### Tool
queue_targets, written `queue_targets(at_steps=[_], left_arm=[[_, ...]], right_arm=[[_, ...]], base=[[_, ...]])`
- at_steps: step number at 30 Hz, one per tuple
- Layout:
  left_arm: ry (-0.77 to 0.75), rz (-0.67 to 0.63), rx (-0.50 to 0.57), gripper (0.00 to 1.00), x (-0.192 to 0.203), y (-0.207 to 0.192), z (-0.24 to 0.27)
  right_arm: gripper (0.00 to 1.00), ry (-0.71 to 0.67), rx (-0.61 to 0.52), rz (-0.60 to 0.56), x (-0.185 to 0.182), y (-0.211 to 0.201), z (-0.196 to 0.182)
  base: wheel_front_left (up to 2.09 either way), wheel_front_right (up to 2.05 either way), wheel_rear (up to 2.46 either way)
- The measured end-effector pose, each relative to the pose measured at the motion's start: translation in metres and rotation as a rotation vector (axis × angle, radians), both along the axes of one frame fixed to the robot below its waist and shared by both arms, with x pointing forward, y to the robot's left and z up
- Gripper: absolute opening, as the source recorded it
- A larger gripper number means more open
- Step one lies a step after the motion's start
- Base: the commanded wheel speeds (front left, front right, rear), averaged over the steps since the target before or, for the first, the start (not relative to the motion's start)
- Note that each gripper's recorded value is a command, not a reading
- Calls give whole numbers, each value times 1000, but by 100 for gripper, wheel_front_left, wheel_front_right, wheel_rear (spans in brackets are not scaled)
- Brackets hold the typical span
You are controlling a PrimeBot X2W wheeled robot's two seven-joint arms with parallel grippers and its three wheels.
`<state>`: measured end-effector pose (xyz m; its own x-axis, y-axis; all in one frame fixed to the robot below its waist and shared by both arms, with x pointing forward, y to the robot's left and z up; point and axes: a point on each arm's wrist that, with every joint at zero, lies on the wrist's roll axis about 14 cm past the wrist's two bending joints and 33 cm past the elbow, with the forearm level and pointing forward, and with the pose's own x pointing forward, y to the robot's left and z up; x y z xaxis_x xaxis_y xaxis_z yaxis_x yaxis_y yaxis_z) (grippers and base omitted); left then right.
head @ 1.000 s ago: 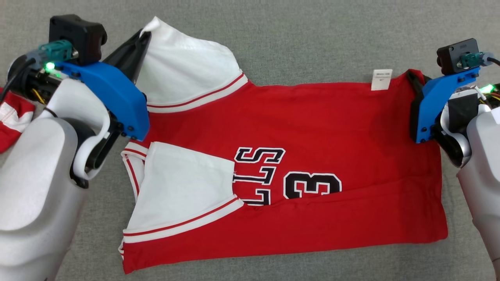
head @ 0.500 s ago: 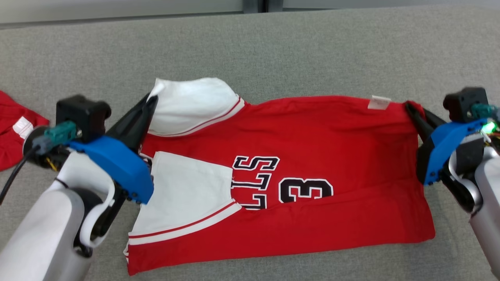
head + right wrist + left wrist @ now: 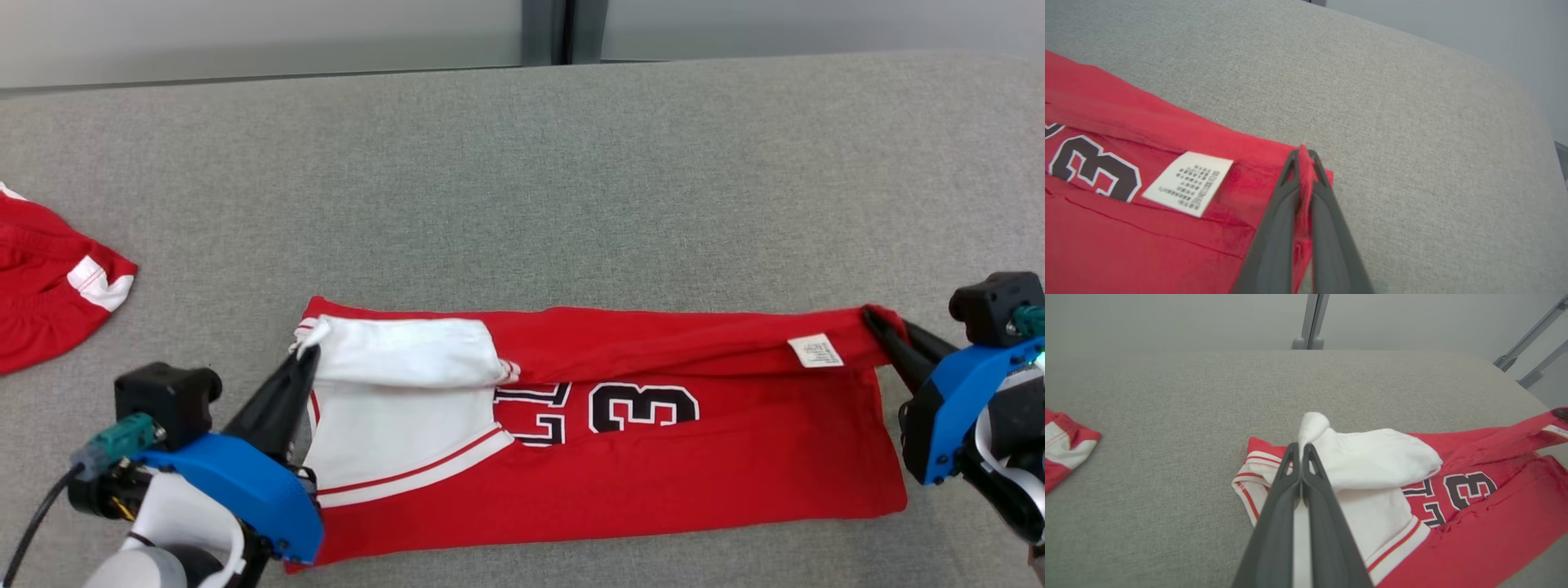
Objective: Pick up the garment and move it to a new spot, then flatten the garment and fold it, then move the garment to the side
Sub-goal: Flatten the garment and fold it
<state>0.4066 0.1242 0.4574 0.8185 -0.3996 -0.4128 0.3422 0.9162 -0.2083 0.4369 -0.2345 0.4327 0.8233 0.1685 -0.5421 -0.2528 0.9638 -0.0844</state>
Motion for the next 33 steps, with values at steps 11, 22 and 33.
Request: queue_targets(at_steps=[11,22,33], left_arm=[[100,36,-80,32,-33,-10,-24],[64,187,-142,100,-44,10,-24],[-174,210,-127,100,-21,0,9]], right_arm=[[91,9,16,-2,-23,4,-9],[100,-18,39,-27,-63,-2,-13],[100,-139,87,-188,-61,-26,13]], base=[[0,0,0],[0,0,0],[0,0,0]])
